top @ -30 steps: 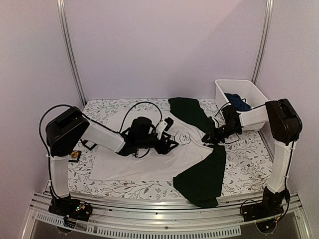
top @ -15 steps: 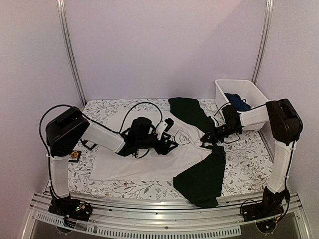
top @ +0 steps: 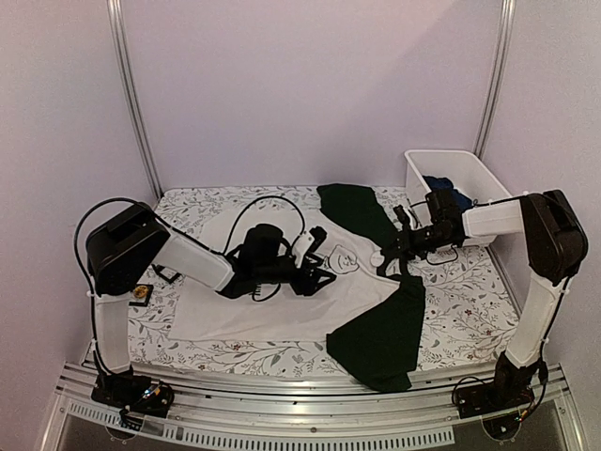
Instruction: Pin the brooch onto the clothing
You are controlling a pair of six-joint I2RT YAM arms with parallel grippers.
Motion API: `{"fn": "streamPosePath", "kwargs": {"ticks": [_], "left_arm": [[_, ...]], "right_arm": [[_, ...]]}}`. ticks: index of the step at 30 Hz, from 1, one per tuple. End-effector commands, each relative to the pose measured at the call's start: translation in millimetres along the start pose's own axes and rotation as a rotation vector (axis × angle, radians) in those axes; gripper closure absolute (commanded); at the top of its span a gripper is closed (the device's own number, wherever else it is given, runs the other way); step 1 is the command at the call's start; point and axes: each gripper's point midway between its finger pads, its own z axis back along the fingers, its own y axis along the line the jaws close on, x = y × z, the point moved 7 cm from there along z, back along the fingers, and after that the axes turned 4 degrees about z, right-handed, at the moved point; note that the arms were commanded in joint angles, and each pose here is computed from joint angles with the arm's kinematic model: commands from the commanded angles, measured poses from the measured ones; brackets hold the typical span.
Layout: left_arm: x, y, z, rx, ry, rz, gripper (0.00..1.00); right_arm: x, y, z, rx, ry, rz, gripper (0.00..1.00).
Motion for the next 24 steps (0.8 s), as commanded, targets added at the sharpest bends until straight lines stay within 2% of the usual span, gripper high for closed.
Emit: {"fn": "streamPosePath", "kwargs": {"ticks": [1, 8, 13, 18, 24], "left_arm": [[35, -6, 15, -0.102, -0.114, 0.044, 0.35], [80, -12, 52, -0.400, -0.243, 0.179, 0.32], [119, -21, 75, -0.408, -0.364, 0.140, 0.29], [144, -31, 95, -0.440, -0.424, 0.154, 0.28], [150, -37, 98, -0.445, -0.443, 0.166, 0.37]], "right_arm": [[11, 27, 16, 0.043, -0.090, 0.088, 1.00], [27, 117, 51, 0.155, -0.326, 0.388, 1.00], [20, 171, 69, 0.244, -0.471, 0.558, 1.00], [11, 207, 81, 0.335, -0.536, 0.679, 1.00], [3, 232, 82, 0.389, -0.558, 0.744, 1.00]]}}
